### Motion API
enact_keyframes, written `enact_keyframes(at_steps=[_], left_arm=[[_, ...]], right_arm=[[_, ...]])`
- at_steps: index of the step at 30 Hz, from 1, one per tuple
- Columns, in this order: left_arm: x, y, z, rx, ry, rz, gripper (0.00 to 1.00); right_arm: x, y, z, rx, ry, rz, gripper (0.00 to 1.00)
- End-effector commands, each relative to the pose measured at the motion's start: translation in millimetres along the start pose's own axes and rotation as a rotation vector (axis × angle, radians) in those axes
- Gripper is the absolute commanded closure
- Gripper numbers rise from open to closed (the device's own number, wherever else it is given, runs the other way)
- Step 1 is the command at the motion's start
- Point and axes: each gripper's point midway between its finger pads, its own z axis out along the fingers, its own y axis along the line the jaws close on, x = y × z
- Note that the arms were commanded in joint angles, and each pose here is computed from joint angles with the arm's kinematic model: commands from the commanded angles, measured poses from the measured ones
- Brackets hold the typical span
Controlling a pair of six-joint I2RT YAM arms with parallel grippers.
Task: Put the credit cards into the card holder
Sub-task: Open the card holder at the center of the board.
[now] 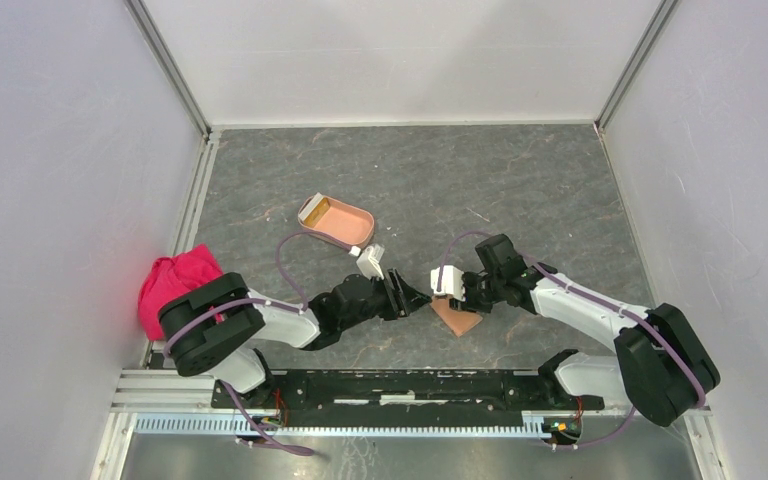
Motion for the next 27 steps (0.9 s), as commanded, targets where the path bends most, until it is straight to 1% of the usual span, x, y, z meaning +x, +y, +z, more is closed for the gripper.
enact_keyframes(at_steps=[1,4,7,13,18,27], left_arm=[[-4.0,-7.6,2.8,0.029,-0.016,-0.031,0.41],[-3.5,-7.2,2.9,0.027,-0.014,-0.032,0.42],[-6.2,-10.3,2.2,0.029,-0.018,-0.017,0.42],[-18.1,-14.1,-3.7,-0.008,-0.039,0.064,0.41],[-20.5,-14.0,-8.3,-0.014,-0.043,0.092,0.4],[-7.6,-26.4,-3.8,0.069,0.023,0.12,0.33]], right_arm=[[2.8,2.8,2.1,-0.019,0.019,-0.003,0.66],[-0.7,2.1,0.8,-0.019,0.009,-0.008,0.72],[-4.0,1.8,-0.6,-0.023,-0.002,-0.01,0.81],[-13.4,3.7,-4.6,-0.041,-0.039,-0.027,1.0],[-20.7,5.0,-10.7,-0.06,-0.082,-0.031,1.0],[-43.1,4.5,-35.6,-0.074,-0.242,-0.05,1.0]])
